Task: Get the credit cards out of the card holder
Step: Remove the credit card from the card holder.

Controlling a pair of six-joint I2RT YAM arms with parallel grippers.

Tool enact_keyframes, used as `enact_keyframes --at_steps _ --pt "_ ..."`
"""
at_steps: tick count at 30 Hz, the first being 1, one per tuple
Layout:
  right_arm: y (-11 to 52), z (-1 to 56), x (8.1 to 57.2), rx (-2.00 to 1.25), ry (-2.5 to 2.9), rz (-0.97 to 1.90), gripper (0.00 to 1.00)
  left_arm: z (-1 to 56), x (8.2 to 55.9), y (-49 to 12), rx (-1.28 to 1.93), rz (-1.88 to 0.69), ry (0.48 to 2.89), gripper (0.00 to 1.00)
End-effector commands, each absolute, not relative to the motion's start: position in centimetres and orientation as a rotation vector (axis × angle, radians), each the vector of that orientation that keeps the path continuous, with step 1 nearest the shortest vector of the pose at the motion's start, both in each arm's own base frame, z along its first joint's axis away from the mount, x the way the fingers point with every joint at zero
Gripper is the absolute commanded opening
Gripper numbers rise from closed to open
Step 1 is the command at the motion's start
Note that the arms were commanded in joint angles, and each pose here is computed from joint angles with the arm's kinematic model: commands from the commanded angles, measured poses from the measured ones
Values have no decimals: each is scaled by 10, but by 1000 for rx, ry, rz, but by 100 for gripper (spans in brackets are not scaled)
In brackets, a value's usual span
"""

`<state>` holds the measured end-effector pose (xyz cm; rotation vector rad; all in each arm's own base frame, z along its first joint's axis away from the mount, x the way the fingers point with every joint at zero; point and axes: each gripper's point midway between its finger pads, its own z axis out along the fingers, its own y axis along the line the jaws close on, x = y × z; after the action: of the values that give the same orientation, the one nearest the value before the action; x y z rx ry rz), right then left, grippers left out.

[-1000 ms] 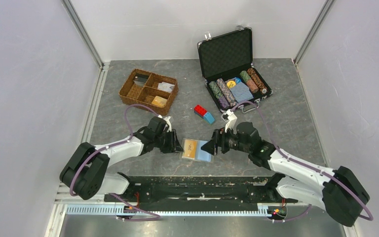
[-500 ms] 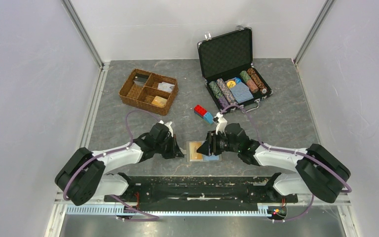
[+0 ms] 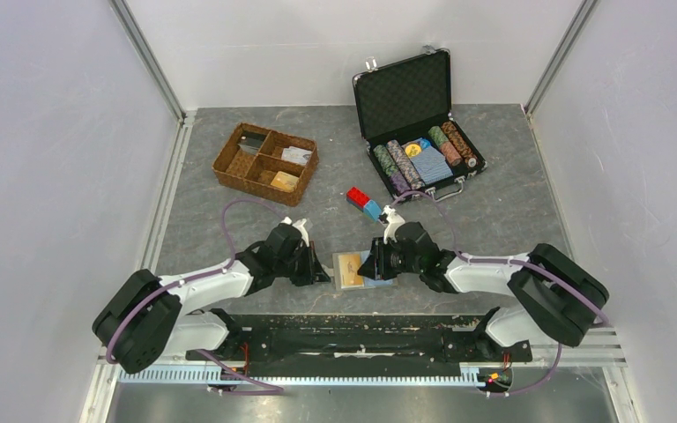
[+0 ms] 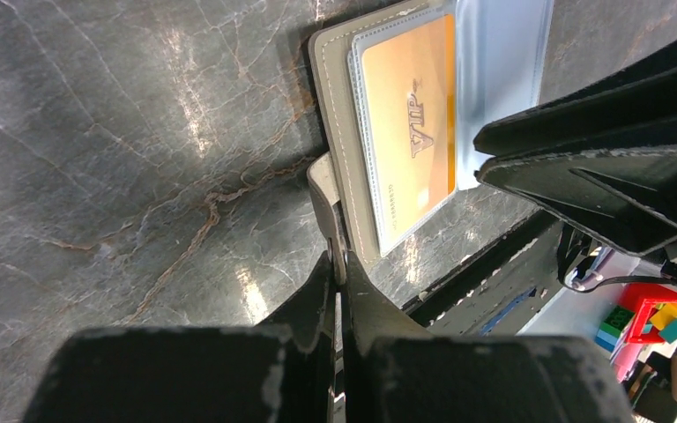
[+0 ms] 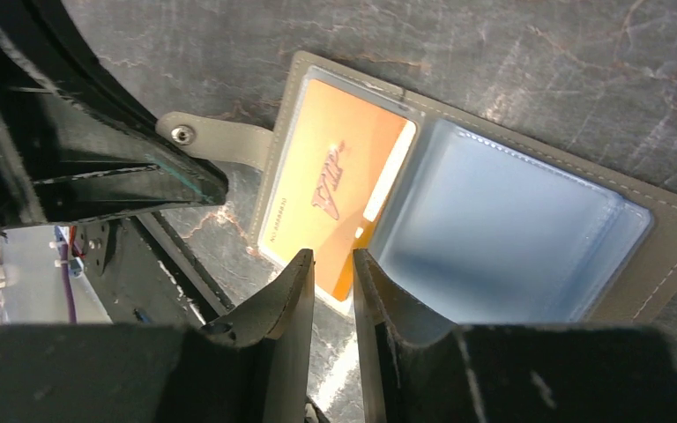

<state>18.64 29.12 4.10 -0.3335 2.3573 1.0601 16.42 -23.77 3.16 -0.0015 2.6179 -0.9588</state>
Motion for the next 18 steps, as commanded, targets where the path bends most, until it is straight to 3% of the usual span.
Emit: enact_keyframes --at_steps 1,16,18 --pt "292 32 190 -354 2347 1032 25 36 169 -243 -32 -980 2583 2" --pt "294 23 186 -359 2362 1064 25 31 165 -239 -34 -967 2593 3" --pt "293 22 186 -357 2364 1061 25 33 165 -235 -46 -929 2606 12"
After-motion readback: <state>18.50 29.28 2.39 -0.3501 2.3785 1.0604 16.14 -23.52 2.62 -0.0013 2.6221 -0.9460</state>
